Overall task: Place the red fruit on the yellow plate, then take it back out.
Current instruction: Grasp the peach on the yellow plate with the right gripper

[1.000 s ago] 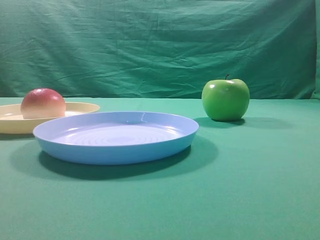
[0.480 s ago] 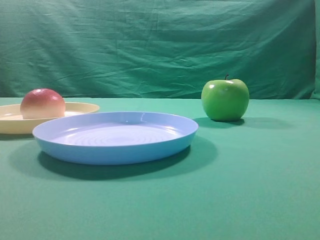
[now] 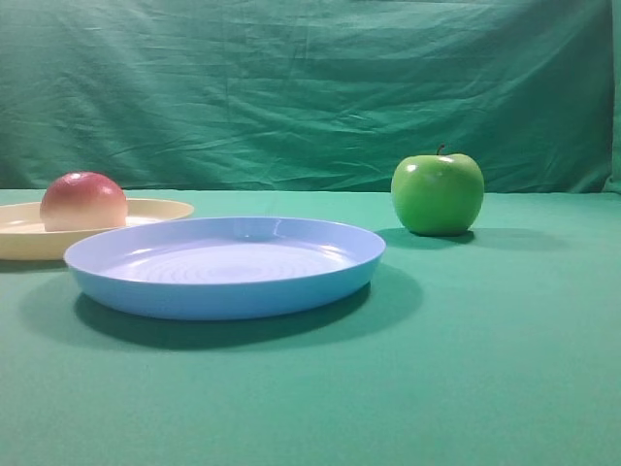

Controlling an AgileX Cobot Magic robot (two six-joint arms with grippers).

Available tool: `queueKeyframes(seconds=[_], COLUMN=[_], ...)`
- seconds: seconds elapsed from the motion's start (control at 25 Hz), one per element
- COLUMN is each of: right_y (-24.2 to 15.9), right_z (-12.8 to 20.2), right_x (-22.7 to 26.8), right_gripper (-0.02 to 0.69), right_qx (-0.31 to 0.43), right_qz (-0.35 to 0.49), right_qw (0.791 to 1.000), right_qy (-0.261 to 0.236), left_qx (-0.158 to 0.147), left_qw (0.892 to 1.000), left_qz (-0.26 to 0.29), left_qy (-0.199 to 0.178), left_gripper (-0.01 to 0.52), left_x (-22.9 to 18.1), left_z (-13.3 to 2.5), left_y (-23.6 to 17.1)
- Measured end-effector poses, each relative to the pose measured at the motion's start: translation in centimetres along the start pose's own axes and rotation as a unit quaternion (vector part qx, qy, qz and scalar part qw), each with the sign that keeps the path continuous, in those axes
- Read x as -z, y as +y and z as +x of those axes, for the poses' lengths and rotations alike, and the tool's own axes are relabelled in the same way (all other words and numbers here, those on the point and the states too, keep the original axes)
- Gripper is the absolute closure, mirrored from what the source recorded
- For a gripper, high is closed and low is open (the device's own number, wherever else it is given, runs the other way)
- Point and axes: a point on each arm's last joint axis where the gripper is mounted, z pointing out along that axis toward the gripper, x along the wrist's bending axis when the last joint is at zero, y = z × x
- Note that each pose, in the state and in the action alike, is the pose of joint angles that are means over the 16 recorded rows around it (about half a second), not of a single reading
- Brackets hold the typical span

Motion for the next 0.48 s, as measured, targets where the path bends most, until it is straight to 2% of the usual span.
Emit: queueKeyframes(seconds=[0.24, 0.48], right_y=[-5.2, -10.3], right_z=[-0.5, -0.9], right_x=[0.1, -0.8], right_gripper=[0.665, 0.665], right_qx=[-0.001, 0.0], right_qz=[-0.041, -0.044], right_qw=[0.998, 0.998], right_qy=[-0.039, -0.052], left_qx=[0.0, 0.0], left_qw=[1.0, 1.0], left_qz=[0.0, 0.0], left_qy=[0.0, 0.0], left_gripper=[0.514, 0.514], left_x=[0.0, 0.0], left_z=[0.0, 0.0], left_y=[0.0, 0.0])
